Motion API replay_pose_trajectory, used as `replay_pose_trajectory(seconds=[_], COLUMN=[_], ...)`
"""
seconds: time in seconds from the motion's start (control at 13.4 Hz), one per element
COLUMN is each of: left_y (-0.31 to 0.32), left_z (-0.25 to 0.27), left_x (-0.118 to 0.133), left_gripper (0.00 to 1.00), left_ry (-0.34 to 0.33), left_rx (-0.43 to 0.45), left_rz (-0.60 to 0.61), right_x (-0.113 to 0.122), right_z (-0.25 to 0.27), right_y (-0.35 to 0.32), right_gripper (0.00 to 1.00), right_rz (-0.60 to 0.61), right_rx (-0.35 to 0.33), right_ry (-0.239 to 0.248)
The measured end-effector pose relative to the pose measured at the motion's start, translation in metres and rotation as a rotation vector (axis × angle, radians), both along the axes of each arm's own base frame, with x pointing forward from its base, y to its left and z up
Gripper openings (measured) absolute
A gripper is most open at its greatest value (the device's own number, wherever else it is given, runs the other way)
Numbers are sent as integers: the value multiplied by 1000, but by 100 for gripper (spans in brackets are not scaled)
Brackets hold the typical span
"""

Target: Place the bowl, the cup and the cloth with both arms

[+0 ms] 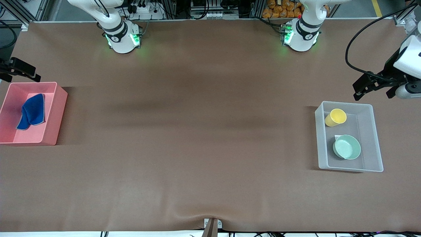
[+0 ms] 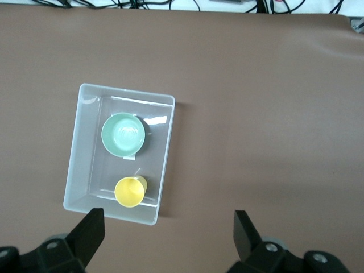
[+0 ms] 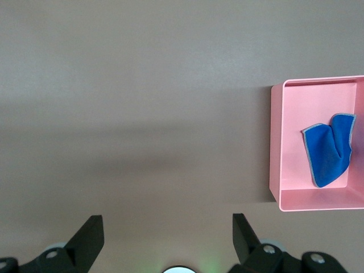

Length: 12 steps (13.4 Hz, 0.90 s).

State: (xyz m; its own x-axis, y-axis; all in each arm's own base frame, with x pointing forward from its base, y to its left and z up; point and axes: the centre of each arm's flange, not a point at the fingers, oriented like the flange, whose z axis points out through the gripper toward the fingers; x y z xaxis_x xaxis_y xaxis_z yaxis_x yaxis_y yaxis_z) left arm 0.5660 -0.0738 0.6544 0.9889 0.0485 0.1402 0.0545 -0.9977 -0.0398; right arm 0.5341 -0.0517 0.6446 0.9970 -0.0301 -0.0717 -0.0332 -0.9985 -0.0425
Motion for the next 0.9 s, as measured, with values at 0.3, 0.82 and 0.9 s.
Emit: replay_pose_trajectory(seconds=[0.3,0.82,0.9], left_y=[3,24,23], left_z=[-2,-11,-13], left_x=[-12,-23,-25], left_gripper=[100,100,100], left_ry=[44,81,86], left_rx=[10,-20,-20], left_rz=[8,50,47], right_x=[0,0,0], right_z=[1,1,1], right_y=[1,1,1], right_gripper=[100,100,100], right_rz=[1,1,1], right_rx=[0,0,0], right_ry=[-1,-1,-1])
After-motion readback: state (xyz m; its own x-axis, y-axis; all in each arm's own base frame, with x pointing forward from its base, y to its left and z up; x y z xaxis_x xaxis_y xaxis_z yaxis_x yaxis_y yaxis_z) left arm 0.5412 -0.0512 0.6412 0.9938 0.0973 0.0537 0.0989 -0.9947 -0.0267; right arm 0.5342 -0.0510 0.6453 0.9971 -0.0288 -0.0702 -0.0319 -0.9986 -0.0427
